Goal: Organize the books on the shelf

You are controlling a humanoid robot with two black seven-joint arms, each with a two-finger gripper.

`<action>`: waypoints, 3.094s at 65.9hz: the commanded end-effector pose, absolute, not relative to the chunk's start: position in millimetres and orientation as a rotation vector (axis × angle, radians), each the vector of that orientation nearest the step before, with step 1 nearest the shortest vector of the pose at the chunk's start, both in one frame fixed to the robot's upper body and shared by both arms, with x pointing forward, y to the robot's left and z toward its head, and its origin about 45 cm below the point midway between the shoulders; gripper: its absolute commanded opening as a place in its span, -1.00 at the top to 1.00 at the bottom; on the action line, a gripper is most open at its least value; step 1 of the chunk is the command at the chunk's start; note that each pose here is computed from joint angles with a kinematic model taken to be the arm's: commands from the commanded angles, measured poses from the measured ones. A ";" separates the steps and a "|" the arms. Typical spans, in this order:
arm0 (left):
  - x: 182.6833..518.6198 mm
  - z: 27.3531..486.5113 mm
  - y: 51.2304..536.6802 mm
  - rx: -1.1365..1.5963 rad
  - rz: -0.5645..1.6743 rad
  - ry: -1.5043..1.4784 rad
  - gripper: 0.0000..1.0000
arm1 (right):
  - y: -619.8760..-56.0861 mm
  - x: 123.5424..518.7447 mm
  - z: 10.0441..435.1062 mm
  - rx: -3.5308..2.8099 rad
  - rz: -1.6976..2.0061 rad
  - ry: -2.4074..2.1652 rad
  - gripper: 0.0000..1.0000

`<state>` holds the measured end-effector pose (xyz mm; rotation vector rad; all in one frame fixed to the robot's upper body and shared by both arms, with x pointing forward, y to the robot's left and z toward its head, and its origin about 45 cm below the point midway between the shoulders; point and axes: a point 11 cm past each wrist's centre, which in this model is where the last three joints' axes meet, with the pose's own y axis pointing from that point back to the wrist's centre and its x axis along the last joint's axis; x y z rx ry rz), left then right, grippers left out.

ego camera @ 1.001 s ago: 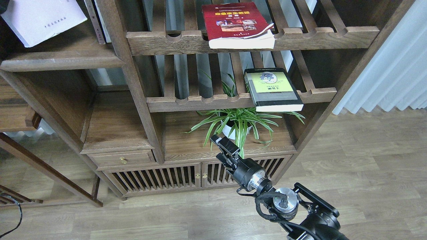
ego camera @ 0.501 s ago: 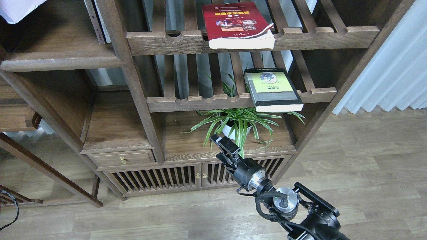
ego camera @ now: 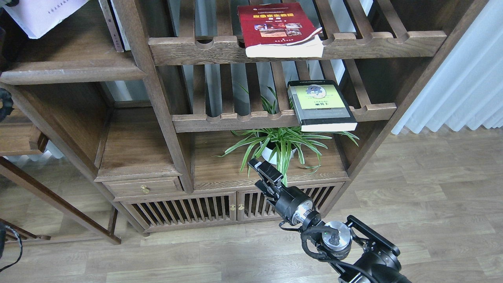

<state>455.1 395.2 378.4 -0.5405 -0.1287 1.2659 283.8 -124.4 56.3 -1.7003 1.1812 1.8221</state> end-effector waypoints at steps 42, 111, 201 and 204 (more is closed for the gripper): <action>466.7 361.1 395.9 -0.454 1.280 -0.158 0.93 | -128.3 286.5 56.7 -1.687 1.812 1.189 -0.97; 476.7 382.8 380.7 -0.444 1.233 -0.190 0.12 | -128.8 284.8 56.2 -1.684 1.809 1.182 -0.97; 482.9 421.8 326.6 -1.220 0.987 0.281 -0.97 | -130.9 289.8 63.9 -1.669 1.784 1.162 -0.98; 483.7 419.4 321.5 -1.214 0.981 0.291 -0.97 | -131.1 289.9 63.9 -1.668 1.782 1.163 -0.98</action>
